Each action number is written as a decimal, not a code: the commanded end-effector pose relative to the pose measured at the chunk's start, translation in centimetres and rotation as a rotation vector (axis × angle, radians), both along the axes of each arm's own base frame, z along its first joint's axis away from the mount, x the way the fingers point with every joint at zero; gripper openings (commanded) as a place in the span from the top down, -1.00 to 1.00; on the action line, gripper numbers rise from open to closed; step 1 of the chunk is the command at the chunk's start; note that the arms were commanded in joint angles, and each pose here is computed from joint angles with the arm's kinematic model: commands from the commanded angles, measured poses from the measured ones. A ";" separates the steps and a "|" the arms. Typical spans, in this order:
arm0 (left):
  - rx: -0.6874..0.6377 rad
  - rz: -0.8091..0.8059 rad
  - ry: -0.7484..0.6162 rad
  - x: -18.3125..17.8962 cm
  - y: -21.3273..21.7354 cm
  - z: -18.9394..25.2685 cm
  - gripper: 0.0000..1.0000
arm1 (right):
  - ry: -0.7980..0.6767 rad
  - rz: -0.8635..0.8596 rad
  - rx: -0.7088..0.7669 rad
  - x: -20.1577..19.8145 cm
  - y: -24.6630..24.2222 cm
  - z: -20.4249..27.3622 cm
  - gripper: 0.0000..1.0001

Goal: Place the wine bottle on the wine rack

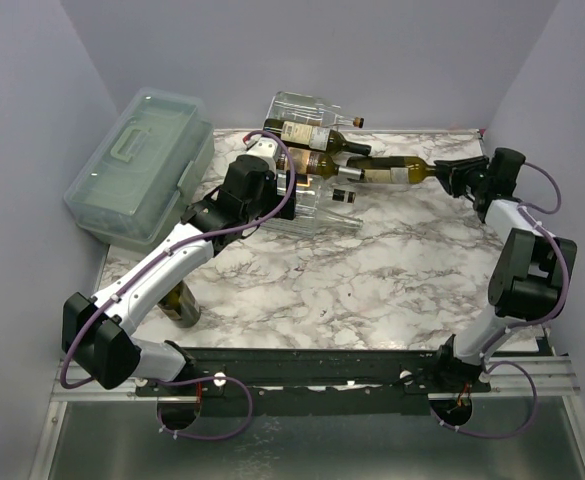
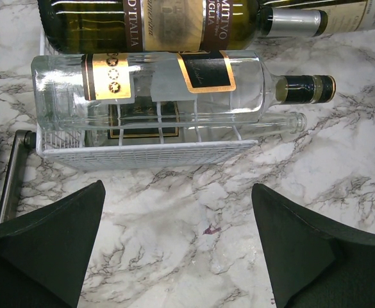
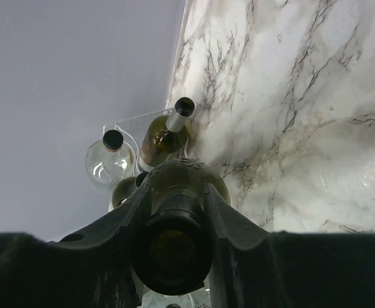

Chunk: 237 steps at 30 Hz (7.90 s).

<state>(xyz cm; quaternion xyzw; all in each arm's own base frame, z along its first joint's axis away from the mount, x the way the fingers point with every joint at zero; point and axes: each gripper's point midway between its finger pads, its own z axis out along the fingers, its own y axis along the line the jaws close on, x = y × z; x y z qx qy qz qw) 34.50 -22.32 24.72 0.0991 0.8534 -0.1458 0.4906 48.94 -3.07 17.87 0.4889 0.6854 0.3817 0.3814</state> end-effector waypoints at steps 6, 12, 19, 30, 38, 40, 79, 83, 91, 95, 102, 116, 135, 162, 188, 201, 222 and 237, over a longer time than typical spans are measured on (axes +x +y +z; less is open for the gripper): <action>0.005 -0.002 -0.020 0.3 -0.3 0.9 -0.97 | -0.149 0.111 0.177 2.3 4.9 1.9 0.99; 0.004 -0.007 -0.010 0.3 -0.4 0.6 -0.97 | -0.151 0.130 0.267 3.1 6.6 0.0 0.99; 0.018 0.002 -0.008 0.5 -0.3 0.2 -0.97 | -0.145 0.159 0.338 4.1 8.7 -1.4 0.99; 0.021 -0.003 0.004 0.6 -0.5 -0.2 -0.97 | -0.133 0.192 0.444 5.3 12.2 -3.7 0.99; 0.038 0.009 -0.004 0.8 -0.1 -0.2 -0.97 | -0.138 0.216 0.508 6.1 15.1 -4.9 0.99; 0.038 0.007 -0.005 0.8 -0.2 -0.1 -0.97 | -0.143 0.203 0.522 6.4 15.0 -5.2 0.99; 0.032 0.001 -0.004 0.6 -0.3 0.0 -0.97 | -0.141 0.185 0.559 10.4 22.9 -7.4 0.99; 0.029 0.000 -0.003 0.6 -0.3 0.0 -0.97 | -0.141 0.191 0.559 10.7 23.4 -7.6 0.99; 0.027 0.002 -0.006 0.6 -0.2 0.2 -0.97 | -0.127 0.193 0.554 10.7 24.0 -8.2 0.95; 0.028 0.000 -0.006 0.6 -0.2 0.1 -0.97 | -0.122 0.191 0.546 10.5 24.0 -8.4 0.74; 0.025 -0.001 -0.005 0.5 -0.2 0.2 -0.97 | -0.110 0.202 0.527 10.5 24.1 -8.7 0.52; 0.017 -0.004 -0.004 0.5 -0.4 0.3 -0.97 | 0.018 0.191 0.435 8.1 23.7 -12.0 -0.29; 0.019 0.003 -0.022 0.4 0.0 0.9 -0.97 | 0.164 0.118 0.334 2.8 19.9 -14.3 -0.69; -0.079 0.066 -0.241 -2.3 3.7 10.0 -0.98 | -0.173 0.465 -0.454 -8.3 13.9 1.0 -0.76; -0.335 0.186 -0.554 -17.3 16.7 27.5 -0.97 | -0.877 1.287 -0.668 -30.7 55.9 12.7 -0.91; -0.334 0.205 -0.568 -19.1 18.5 27.8 -0.97 | -0.834 1.248 -0.847 -31.3 61.4 9.8 -0.92; -0.310 0.293 -0.605 -20.1 21.3 28.0 -0.97 | -0.814 1.266 -0.981 -32.9 64.8 7.7 -0.80; -0.348 0.278 -0.603 -20.5 21.0 28.3 -0.97 | -0.835 1.316 -1.051 -33.6 65.9 6.1 -0.47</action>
